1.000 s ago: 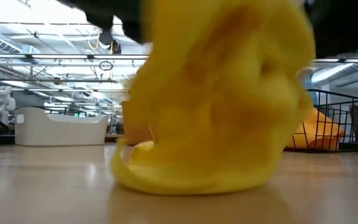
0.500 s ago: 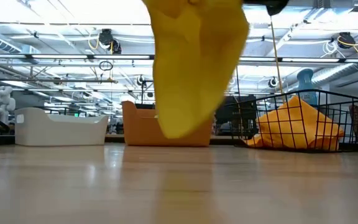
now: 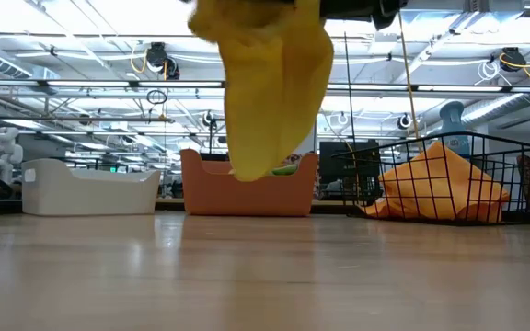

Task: Sort microfiber towel by color & place in baskets
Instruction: Put the left yellow towel into the white bin

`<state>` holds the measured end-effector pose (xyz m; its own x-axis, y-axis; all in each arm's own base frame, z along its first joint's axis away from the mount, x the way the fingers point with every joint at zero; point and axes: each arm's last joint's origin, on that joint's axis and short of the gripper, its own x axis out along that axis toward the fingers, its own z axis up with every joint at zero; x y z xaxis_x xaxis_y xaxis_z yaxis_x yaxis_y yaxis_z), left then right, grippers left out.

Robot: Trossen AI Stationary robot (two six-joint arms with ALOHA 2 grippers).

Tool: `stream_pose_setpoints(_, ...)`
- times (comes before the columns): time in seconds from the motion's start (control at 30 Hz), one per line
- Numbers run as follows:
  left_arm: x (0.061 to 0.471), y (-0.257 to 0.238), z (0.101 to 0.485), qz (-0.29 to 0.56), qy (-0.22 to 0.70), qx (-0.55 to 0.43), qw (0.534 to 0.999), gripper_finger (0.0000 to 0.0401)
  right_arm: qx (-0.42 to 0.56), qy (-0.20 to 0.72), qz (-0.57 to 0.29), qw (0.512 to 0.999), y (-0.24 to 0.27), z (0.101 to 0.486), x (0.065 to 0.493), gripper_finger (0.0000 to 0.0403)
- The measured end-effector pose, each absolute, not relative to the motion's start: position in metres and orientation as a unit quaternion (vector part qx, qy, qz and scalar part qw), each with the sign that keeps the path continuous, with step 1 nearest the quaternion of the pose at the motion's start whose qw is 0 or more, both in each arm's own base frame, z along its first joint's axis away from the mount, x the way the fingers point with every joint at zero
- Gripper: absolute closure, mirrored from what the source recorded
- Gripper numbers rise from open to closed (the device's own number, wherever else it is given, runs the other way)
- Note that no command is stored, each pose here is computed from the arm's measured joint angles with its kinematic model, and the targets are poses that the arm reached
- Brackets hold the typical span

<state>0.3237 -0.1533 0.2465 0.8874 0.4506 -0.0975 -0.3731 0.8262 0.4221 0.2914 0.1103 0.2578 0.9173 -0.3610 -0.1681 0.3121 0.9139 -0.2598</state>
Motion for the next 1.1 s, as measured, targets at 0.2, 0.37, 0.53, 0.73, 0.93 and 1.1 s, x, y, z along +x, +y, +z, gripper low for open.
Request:
stream_pose_setpoints(0.2, 0.333, -0.129, 0.241, 0.245, 0.13, 0.218, 0.936, 0.0131, -0.119, 0.103, -0.183, 0.971, 0.101, 0.259, 0.296, 0.0403)
stream_pose_setpoints(0.37, 0.335, -0.119, 0.241, 0.279, 0.138, 0.23, 0.922, 0.0265, -0.113, 0.105, -0.16, 0.975, 0.091, 0.259, 0.3, 0.0399)
stream_pose_setpoints(0.53, 0.327, -0.114, 0.255, 0.283, 0.139, 0.23, 0.921, 0.0379, -0.108, 0.101, -0.167, 0.975, 0.083, 0.261, 0.303, 0.0379)
stream_pose_setpoints(0.73, 0.307, -0.104, 0.277, 0.284, 0.16, 0.245, 0.913, 0.0381, -0.107, 0.102, -0.182, 0.972, 0.074, 0.261, 0.306, 0.0324)
stream_pose_setpoints(0.93, 0.269, -0.081, 0.299, 0.291, 0.208, 0.237, 0.903, 0.0383, -0.123, 0.119, -0.191, 0.967, 0.067, 0.258, 0.307, 0.0264)
stream_pose_setpoints(1.1, 0.22, -0.059, 0.319, 0.278, 0.243, 0.187, 0.91, 0.0383, -0.134, 0.144, -0.196, 0.961, 0.061, 0.253, 0.306, 0.0238)
